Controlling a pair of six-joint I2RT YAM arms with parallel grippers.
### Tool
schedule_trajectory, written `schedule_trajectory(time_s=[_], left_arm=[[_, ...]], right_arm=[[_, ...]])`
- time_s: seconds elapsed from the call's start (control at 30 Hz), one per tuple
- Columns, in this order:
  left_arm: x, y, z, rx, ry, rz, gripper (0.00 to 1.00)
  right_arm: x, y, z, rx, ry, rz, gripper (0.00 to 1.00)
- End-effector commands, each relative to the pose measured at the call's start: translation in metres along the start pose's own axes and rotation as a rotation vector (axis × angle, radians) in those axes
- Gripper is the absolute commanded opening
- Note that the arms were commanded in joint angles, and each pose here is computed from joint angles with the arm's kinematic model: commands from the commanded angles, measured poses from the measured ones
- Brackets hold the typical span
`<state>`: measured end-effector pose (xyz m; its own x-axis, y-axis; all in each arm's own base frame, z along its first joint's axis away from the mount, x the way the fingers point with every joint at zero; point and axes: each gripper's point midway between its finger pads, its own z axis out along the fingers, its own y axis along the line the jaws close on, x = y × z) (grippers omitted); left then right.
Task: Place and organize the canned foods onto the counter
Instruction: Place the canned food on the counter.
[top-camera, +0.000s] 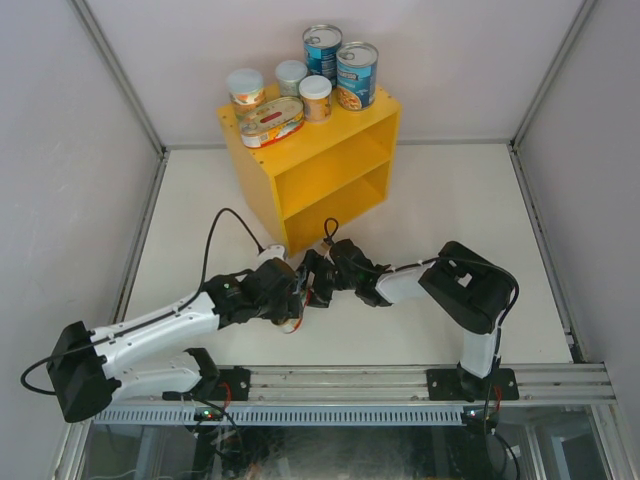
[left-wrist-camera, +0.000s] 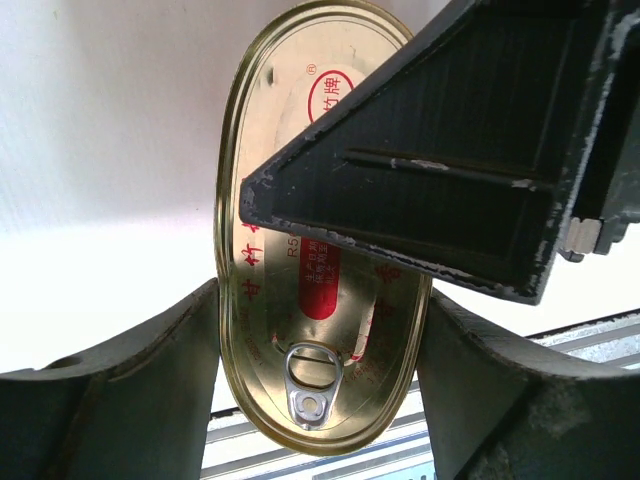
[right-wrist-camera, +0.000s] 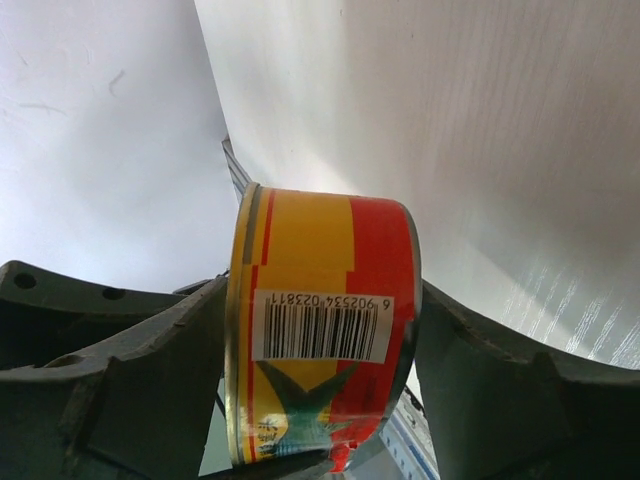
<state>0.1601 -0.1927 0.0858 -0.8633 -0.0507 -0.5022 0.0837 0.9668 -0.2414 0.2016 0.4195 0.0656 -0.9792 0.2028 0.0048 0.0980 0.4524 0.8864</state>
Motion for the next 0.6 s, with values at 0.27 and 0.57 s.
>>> schedule_trajectory(time_s=[0.27,0.57], left_arm=[[-0.038,-0.033,-0.031,0.080,-0.124,0.012,0.29],[-0.046,-0.038,-0.043,0.086,-0.150,-0.007,0.33]], right_arm=[[-0.001,0.049,-0.021,-0.100,-0.035,-0.125,0.51],[0.001,0.064,-0.043,-0.119,-0.057,-0.138,0.27]])
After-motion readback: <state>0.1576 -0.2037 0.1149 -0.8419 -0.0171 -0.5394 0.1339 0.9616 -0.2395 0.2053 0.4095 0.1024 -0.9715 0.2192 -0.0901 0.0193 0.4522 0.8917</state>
